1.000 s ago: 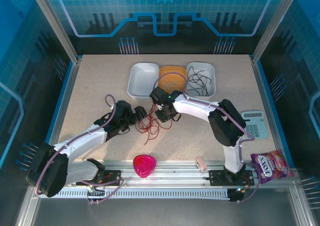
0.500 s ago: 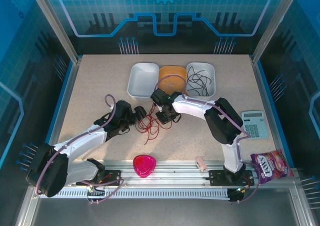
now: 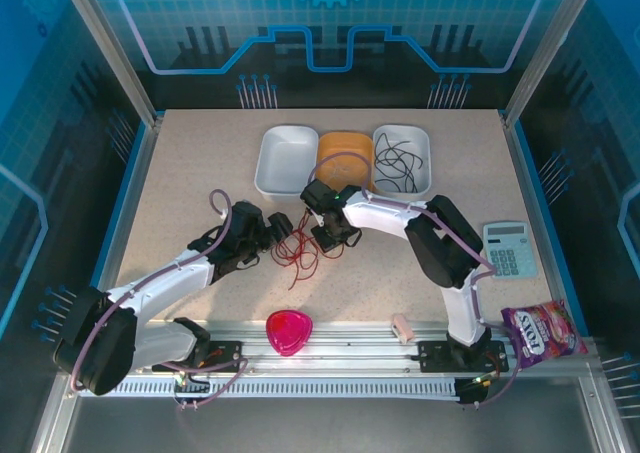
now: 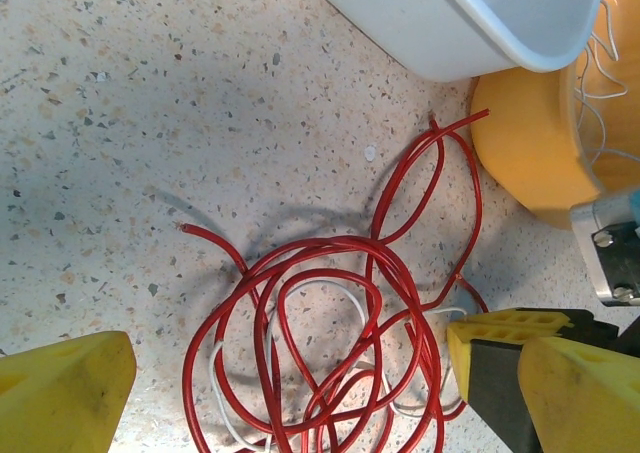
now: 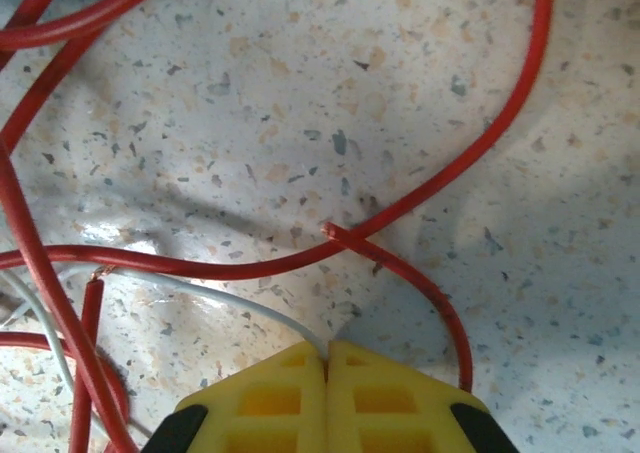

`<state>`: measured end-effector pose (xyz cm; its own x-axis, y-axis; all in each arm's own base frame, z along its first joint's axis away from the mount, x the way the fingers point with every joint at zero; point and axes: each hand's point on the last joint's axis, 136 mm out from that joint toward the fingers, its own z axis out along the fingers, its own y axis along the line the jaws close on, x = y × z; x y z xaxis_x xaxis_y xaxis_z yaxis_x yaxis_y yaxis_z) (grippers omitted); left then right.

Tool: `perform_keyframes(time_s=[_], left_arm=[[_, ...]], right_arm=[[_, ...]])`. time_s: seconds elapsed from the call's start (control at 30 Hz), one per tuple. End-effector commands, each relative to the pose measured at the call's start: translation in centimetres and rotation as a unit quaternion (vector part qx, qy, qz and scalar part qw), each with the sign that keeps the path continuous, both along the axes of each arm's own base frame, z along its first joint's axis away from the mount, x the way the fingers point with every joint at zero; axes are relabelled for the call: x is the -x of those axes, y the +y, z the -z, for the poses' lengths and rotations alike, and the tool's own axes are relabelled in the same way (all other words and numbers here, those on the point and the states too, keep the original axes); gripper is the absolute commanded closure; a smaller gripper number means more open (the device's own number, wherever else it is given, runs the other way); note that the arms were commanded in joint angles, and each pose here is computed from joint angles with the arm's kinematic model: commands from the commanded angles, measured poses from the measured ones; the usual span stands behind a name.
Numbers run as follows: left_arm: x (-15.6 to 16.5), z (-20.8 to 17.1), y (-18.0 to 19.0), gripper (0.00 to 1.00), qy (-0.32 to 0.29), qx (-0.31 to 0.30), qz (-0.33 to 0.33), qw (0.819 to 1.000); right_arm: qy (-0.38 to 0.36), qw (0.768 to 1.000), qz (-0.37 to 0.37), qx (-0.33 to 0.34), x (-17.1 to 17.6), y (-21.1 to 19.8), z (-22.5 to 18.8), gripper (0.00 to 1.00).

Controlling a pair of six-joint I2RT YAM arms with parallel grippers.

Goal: Untangle the cables

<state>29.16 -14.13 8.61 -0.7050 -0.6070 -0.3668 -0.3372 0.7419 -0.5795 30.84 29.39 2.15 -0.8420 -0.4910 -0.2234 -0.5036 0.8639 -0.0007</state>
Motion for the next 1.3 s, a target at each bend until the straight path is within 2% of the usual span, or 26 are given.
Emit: perform_keyframes(time_s=[0.0,0.5,0.93,1.27], left_arm=[[0.4,0.5,0.4,0.01,0.007,-0.008,0.005,1.000],[-0.1,-0.1,-0.6,0.01,-0.002,-0.021,0.048,0.999],[-0.4,0.0,-1.6,0.01,-0.006,-0.015,0.071,0.997],[-0.7,-0.7,-2.4,0.01,-0.021,-0.006,0.085,0.996]], right_arm=[[-0.035,0.999,0.007,-0.012,-0.7,0.1,-3.8,0.97],[-0.157,0.980,0.006,-0.120,-1.0,0.5,-17.7,0.98],[-0.282,0.939,-0.004,-0.199,-0.1,-1.3,-30.3,0.97],[-0.350,0.908,-0.021,-0.229,0.9,-2.6,-36.4,0.97]])
